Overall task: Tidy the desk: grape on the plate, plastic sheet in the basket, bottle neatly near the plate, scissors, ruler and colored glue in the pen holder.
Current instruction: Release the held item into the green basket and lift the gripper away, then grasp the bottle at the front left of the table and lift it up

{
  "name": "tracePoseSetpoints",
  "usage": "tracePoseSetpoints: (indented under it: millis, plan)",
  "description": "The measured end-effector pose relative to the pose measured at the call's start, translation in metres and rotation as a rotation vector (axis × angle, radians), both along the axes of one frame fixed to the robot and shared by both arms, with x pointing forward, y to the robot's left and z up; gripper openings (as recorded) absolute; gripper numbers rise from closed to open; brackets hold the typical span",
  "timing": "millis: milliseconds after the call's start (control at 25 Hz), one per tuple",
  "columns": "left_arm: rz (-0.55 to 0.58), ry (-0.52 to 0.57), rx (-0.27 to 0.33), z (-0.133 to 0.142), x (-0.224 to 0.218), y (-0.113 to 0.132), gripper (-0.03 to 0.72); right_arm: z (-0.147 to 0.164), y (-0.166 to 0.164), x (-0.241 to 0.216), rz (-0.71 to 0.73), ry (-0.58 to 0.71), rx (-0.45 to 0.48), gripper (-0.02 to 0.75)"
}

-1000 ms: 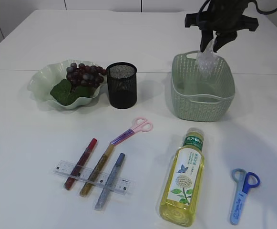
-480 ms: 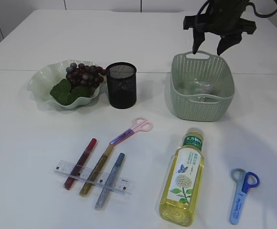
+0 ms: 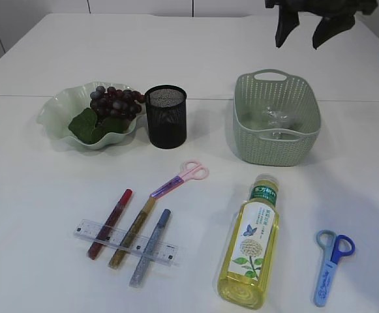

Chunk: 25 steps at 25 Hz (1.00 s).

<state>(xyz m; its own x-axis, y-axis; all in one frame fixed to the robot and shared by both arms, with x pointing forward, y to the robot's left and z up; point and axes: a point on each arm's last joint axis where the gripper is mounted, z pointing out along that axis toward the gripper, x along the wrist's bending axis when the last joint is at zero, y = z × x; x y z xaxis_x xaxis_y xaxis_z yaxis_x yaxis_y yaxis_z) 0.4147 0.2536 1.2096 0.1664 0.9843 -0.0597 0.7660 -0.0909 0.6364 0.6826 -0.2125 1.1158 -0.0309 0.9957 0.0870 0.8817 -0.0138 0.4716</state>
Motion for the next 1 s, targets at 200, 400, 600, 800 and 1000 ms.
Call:
tracePoseSetpoints:
  millis: [200,400,600,800,1000]
  plan:
    - [0.000,0.000,0.000,0.000,0.000,0.000,0.426,0.017,-0.007,-0.035,0.007,0.013,-0.006,0.522]
    - [0.000,0.000,0.000,0.000,0.000,0.000,0.426,0.028,-0.012,-0.066,0.035,0.025,-0.013,0.522]
    - [0.000,0.000,0.000,0.000,0.000,0.000,0.426,0.054,-0.017,-0.101,0.082,-0.030,-0.004,0.522]
    - [0.000,0.000,-0.001,0.000,0.000,0.000,0.426,0.079,-0.023,-0.132,-0.054,-0.077,0.081,0.522]
    - [-0.005,0.003,-0.011,0.000,0.000,-0.001,0.426,0.054,-0.021,-0.143,-0.156,0.038,0.162,0.523]
